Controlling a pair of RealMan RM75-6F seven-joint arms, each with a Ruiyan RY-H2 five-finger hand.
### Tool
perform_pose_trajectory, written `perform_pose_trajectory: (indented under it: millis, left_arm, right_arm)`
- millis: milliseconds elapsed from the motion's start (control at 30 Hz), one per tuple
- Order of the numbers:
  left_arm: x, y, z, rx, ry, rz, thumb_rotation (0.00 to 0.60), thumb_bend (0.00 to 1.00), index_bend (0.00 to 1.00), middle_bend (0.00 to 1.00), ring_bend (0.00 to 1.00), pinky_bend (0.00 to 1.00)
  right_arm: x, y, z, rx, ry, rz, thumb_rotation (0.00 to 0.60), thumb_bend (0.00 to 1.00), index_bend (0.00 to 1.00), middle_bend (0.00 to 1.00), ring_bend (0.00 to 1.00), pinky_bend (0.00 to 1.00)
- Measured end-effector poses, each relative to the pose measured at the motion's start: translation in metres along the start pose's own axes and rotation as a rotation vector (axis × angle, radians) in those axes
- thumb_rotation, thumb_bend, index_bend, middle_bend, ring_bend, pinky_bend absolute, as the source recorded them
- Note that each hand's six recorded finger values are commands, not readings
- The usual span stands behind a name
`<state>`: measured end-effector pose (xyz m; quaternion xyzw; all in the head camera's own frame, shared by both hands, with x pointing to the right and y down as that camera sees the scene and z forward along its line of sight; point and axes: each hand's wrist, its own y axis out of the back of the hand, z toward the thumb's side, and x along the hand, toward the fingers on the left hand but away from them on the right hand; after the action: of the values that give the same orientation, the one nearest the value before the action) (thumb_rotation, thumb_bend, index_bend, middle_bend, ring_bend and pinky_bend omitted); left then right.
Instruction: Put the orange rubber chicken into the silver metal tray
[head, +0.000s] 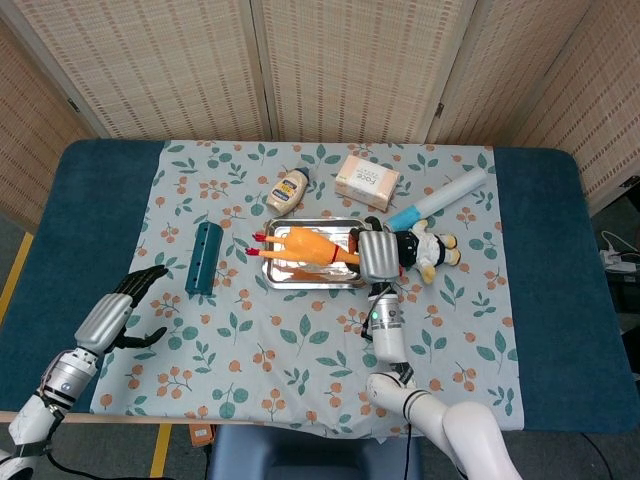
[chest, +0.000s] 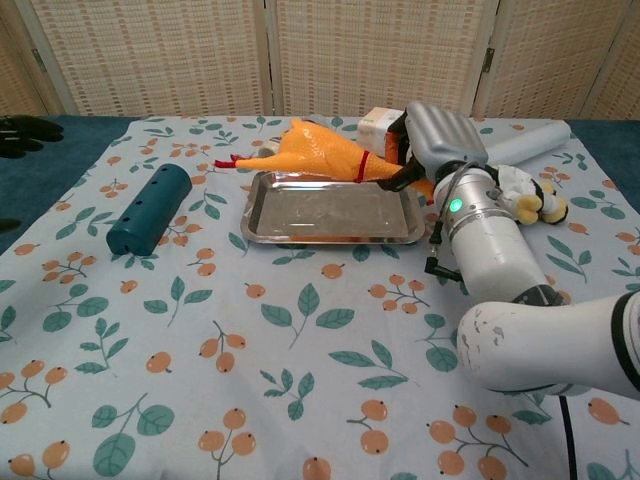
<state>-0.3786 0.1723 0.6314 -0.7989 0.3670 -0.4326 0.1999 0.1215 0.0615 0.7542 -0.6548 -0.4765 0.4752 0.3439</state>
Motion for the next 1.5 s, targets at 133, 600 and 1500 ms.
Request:
perform_pose_trajectory:
  millis: [133, 600, 1500]
  left_arm:
    - [-0.001, 0.0, -0.001, -0.001, 0.002, -0.001, 0.6, 0.31, 0.0, 0.0, 0.0, 0.0]
    - [-0.007, -0.001, 0.005, -0.017, -0.018, -0.021, 0.6, 0.32, 0.0, 0.0, 0.0, 0.0]
    - [-0.004, -0.003, 0.002, -0.062, 0.013, -0.044, 0.6, 0.34, 0.0, 0.0, 0.0, 0.0]
  right_arm:
    - [0.001, -0.004, 0.003, 0.032, 0.01, 0.018, 0.6, 0.37, 0.89, 0.64, 0.65, 0.91]
    - [-0.009, -0.021, 0.002, 0.161, 0.016, 0.116, 0.6, 0.32, 0.45, 0.24, 0.24, 0.53]
    - [-0.017, -0.034, -0.007, 0.26, 0.047, 0.256, 0.6, 0.12, 0.0, 0.0, 0.0, 0.15]
